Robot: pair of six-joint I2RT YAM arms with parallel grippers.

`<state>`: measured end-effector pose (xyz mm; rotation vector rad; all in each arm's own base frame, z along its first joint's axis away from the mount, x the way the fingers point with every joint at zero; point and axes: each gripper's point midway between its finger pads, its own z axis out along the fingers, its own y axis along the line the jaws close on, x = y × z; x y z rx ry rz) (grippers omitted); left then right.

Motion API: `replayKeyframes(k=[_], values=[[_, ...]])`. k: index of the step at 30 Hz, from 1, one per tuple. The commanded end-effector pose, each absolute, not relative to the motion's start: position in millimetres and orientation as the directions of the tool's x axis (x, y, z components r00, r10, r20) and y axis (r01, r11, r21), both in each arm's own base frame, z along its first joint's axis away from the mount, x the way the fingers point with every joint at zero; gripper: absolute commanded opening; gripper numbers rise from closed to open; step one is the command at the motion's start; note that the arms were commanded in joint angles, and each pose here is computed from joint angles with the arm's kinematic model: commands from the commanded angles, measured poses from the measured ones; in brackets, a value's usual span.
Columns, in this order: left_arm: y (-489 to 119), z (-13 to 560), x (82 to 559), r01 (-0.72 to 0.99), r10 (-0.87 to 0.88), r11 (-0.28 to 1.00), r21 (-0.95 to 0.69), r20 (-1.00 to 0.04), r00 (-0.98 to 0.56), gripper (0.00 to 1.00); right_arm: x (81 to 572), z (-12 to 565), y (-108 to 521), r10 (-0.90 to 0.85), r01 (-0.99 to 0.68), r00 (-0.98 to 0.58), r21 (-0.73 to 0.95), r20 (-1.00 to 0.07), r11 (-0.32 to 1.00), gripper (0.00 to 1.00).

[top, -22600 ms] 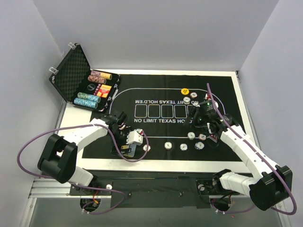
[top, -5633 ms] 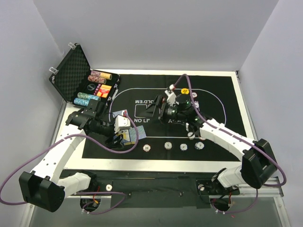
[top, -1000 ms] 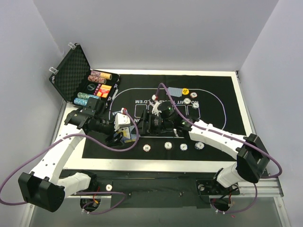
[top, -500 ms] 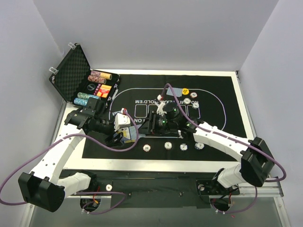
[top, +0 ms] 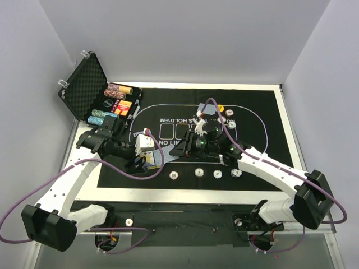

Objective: Distribute texas hold em gaming equipment

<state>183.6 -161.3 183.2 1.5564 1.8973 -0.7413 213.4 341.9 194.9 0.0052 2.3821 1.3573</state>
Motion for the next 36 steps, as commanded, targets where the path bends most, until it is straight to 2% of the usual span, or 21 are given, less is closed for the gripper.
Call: replayKeyframes(k=[1, 8, 19, 24, 25, 29, 36], values=[[-169, 198, 185, 0.989, 0.619, 0.148, -0.029, -0.777, -0.116, 0.0, 214, 214, 332, 0.24, -0.199, -0.905, 0.847, -0.352, 0.493, 0.2], [-168, 196, 184, 0.988, 0.624, 0.15, -0.028, -0.773, -0.117, 0.0, 220, 222, 318, 0.306, -0.151, -0.899, 0.877, -0.313, 0.455, 0.0], [-168, 197, 185, 0.988, 0.625, 0.152, -0.026, -0.772, -0.116, 0.0, 246, 219, 259, 0.439, -0.069, -0.851, 0.89, -0.288, 0.45, 0.0], [-168, 197, 184, 0.988, 0.623, 0.151, -0.03, -0.773, -0.119, 0.0, 264, 175, 220, 0.474, 0.033, -0.827, 0.816, -0.302, 0.577, 0.0], [-168, 197, 184, 0.988, 0.623, 0.151, -0.03, -0.773, -0.119, 0.0, 269, 164, 211, 0.464, 0.029, -0.815, 0.776, -0.346, 0.63, 0.0], [-168, 199, 184, 0.988, 0.621, 0.152, -0.024, -0.775, -0.115, 0.0, 274, 108, 175, 0.417, 0.136, -0.83, 0.589, -0.371, 0.796, 0.0], [-167, 199, 183, 0.988, 0.623, 0.152, -0.026, -0.773, -0.117, 0.0, 293, 50, 142, 0.439, 0.259, -0.836, 0.469, -0.329, 0.844, 0.0]])
